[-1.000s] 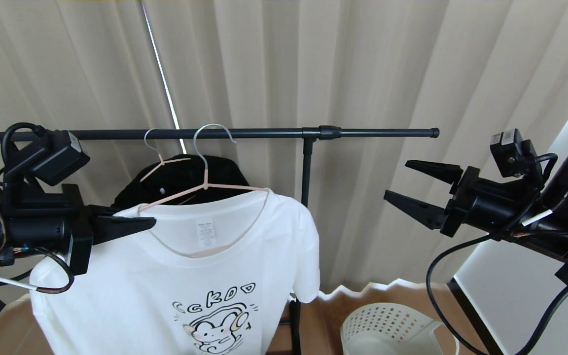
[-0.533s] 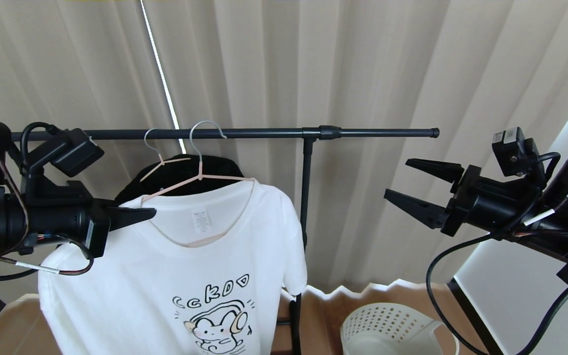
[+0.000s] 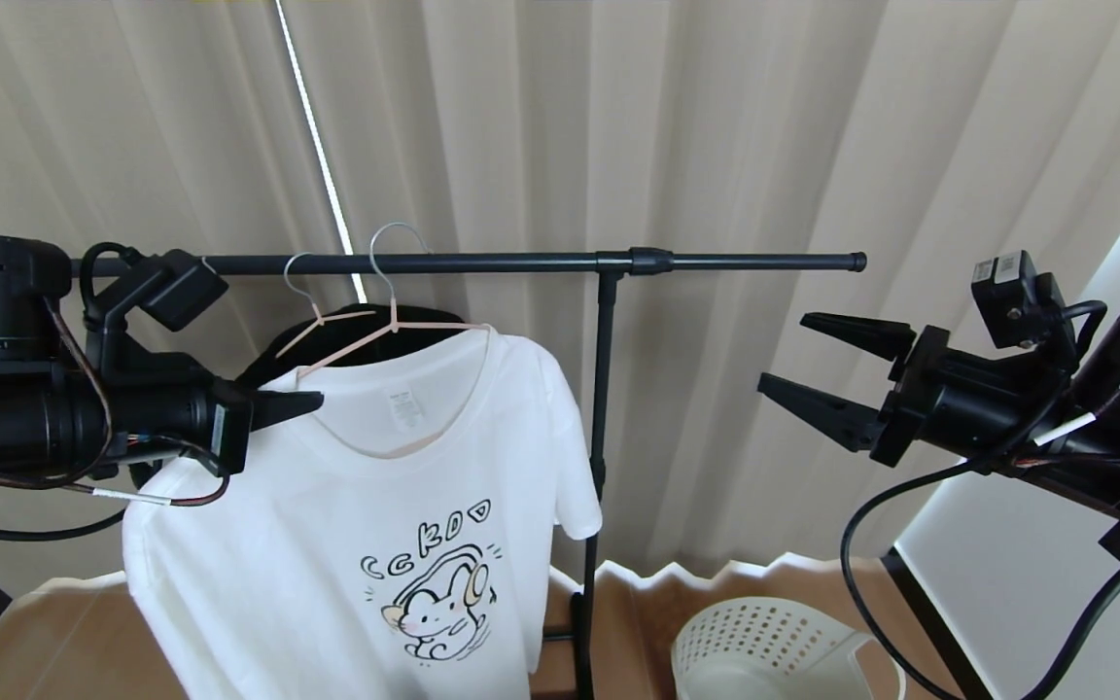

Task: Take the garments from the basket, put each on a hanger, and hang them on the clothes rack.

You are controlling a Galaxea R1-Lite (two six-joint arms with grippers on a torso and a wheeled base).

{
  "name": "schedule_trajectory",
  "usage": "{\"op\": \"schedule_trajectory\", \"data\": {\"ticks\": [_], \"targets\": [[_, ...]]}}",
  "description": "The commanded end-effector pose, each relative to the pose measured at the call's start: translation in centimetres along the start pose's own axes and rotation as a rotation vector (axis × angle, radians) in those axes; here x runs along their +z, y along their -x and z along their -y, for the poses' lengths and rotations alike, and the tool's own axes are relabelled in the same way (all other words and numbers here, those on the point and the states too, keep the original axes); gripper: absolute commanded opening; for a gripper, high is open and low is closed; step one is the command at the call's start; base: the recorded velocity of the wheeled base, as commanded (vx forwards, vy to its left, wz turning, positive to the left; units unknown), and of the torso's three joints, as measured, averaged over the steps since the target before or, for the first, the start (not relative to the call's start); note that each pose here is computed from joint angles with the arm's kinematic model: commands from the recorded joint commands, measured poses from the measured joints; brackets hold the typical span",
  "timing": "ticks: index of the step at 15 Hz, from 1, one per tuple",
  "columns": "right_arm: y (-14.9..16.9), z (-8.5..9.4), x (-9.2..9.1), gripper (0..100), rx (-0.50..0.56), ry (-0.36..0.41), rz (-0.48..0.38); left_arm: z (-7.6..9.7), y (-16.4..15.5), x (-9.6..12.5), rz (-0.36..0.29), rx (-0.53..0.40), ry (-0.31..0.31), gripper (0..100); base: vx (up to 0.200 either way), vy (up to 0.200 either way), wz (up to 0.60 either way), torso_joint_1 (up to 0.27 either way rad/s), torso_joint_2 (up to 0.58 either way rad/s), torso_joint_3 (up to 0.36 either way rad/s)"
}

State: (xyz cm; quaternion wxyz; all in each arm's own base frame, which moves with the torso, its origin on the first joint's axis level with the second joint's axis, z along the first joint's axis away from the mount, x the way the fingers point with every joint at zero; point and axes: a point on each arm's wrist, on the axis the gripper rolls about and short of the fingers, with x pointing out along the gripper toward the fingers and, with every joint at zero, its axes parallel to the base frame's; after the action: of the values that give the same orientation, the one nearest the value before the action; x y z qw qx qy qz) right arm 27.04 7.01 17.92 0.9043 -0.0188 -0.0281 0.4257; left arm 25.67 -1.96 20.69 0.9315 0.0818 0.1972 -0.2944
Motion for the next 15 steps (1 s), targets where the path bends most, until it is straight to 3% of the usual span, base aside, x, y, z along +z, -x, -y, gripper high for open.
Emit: {"op": "schedule_trajectory", "data": {"ticks": [1,5,9,12,15], "targets": [[0.0,0.0,0.0,100,0.000,0.002,0.001,-0.6,-1.3,-0.3,0.003,-0.002,0.033,0,0.000,0.000,0.00,0.000,0.00,0.000],[0.0,0.0,0.0,100,0.000,0.002,0.001,-1.2,-3.1,0.0,0.071,0.001,0.116,0,0.000,0.000,0.00,0.000,0.00,0.000],[0.0,0.0,0.0,100,0.000,0.003,0.001,-1.6,-4.6,-0.3,0.065,0.005,0.117,0,0.000,0.000,0.00,0.000,0.00,0.000],[0.0,0.0,0.0,100,0.000,0.003,0.001,-2.1,-5.9,-0.1,0.056,0.086,0.113,0,0.000,0.000,0.00,0.000,0.00,0.000],[0.0,0.0,0.0,100,0.000,0.003,0.001,-2.1,-7.1,0.0,0.047,0.074,0.111,0,0.000,0.000,0.00,0.000,0.00,0.000]]}}
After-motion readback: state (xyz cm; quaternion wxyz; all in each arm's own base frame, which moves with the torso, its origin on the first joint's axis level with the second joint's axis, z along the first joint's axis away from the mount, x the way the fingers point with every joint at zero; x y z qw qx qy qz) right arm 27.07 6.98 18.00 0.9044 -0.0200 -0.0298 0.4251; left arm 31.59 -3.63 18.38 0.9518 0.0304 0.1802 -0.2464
